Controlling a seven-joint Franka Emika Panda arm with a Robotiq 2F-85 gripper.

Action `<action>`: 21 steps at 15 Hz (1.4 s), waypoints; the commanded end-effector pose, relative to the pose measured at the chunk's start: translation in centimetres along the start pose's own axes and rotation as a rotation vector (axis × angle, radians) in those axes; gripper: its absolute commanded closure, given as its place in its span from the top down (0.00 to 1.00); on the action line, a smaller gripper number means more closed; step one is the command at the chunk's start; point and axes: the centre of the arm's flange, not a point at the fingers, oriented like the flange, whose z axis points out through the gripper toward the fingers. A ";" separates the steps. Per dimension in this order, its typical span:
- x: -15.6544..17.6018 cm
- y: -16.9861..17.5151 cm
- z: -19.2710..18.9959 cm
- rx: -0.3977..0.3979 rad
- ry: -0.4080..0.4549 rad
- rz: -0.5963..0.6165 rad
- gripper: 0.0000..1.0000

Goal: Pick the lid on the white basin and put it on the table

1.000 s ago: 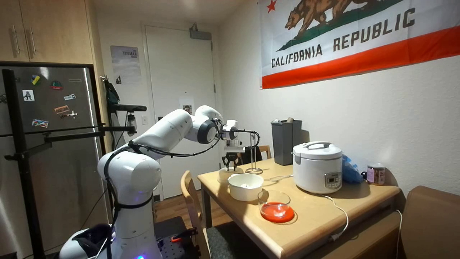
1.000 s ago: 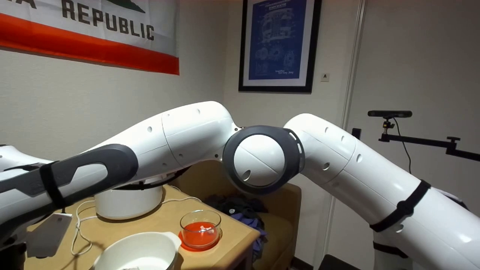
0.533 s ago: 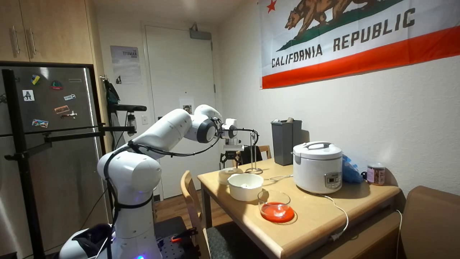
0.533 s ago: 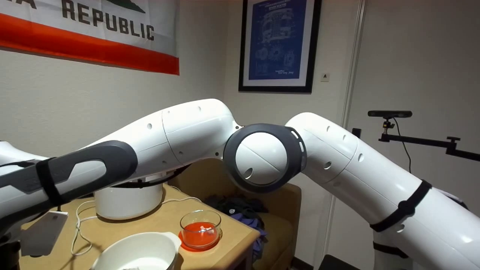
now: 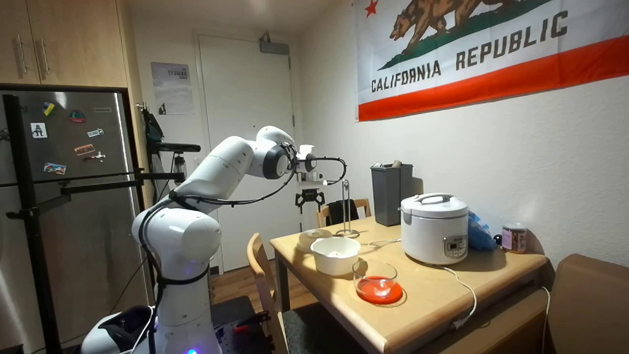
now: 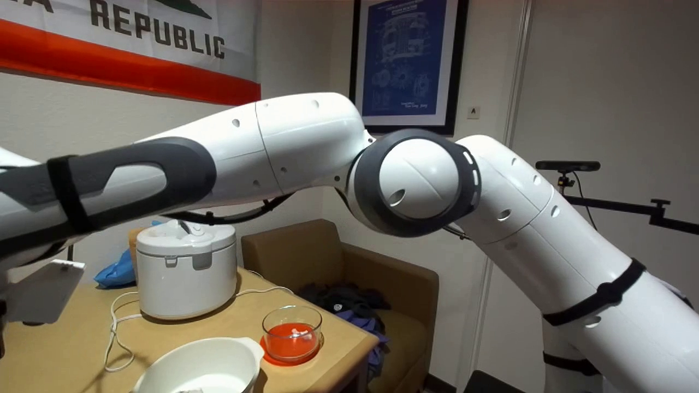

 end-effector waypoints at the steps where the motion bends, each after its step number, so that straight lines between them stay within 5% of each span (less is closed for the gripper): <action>1: -5.1 -2.7 -4.6 -0.048 -0.032 0.061 1.00; 12: -15.0 -7.4 -12.6 -0.107 -0.077 0.378 1.00; 19: -20.4 -10.7 -14.2 -0.154 -0.150 0.521 1.00; 20: -21.0 -10.7 -14.1 -0.157 -0.152 0.544 1.00; 21: -18.1 -9.4 -13.9 -0.154 -0.141 0.490 1.00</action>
